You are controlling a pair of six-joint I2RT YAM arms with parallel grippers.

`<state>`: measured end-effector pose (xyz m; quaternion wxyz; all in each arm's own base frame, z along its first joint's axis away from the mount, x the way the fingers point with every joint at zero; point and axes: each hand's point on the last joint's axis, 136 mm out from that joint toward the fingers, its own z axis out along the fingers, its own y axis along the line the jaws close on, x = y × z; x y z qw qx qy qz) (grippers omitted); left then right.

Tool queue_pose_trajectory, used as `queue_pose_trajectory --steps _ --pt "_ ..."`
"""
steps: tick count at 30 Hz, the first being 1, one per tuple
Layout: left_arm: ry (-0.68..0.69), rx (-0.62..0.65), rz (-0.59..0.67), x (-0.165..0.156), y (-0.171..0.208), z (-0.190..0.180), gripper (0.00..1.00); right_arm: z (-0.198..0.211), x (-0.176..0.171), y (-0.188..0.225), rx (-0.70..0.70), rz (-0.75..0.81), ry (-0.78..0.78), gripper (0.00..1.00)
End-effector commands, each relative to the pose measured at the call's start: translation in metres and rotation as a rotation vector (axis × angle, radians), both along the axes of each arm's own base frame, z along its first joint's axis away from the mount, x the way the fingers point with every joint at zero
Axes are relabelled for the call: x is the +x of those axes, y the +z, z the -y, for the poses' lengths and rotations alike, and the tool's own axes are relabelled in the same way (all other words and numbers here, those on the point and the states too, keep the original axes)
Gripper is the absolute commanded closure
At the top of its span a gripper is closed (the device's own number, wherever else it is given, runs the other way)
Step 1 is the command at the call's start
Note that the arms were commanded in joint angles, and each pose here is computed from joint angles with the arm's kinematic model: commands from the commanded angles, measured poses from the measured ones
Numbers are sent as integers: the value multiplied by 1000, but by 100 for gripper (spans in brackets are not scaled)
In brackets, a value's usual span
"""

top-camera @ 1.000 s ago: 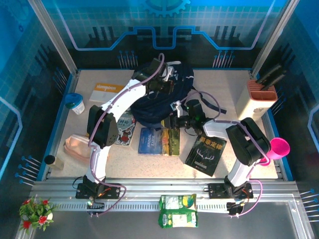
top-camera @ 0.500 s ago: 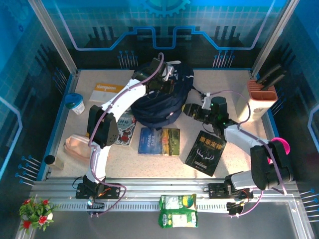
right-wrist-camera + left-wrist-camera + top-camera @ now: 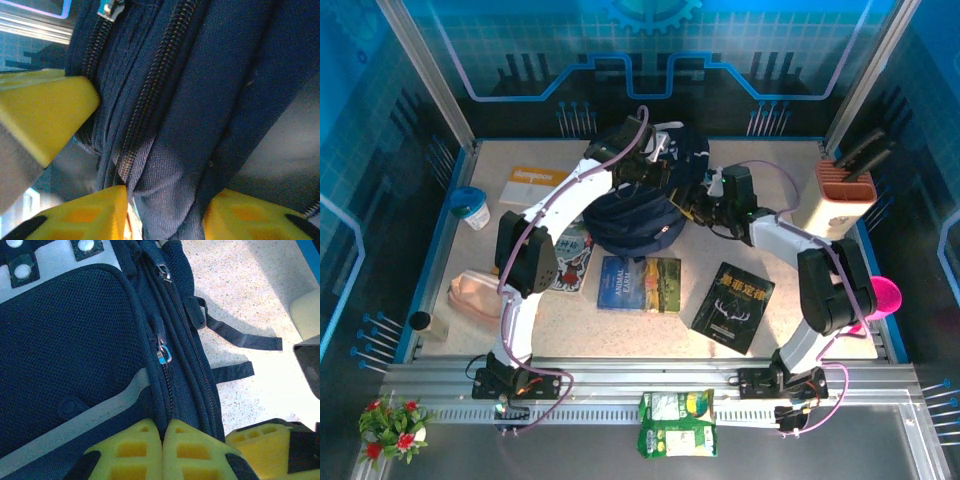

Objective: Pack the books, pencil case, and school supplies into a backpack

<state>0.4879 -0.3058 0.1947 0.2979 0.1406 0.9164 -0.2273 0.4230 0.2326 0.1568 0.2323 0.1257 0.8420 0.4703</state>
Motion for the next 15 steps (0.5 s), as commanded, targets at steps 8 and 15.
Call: queue_pose_trajectory --steps 8,15 --pt "120 -27 117 -42 57 -39 51 -21 -2 17 33 25 68 94" --pt "136 -55 6 -105 15 -49 40 -23 -2 42 87 55 73 94"
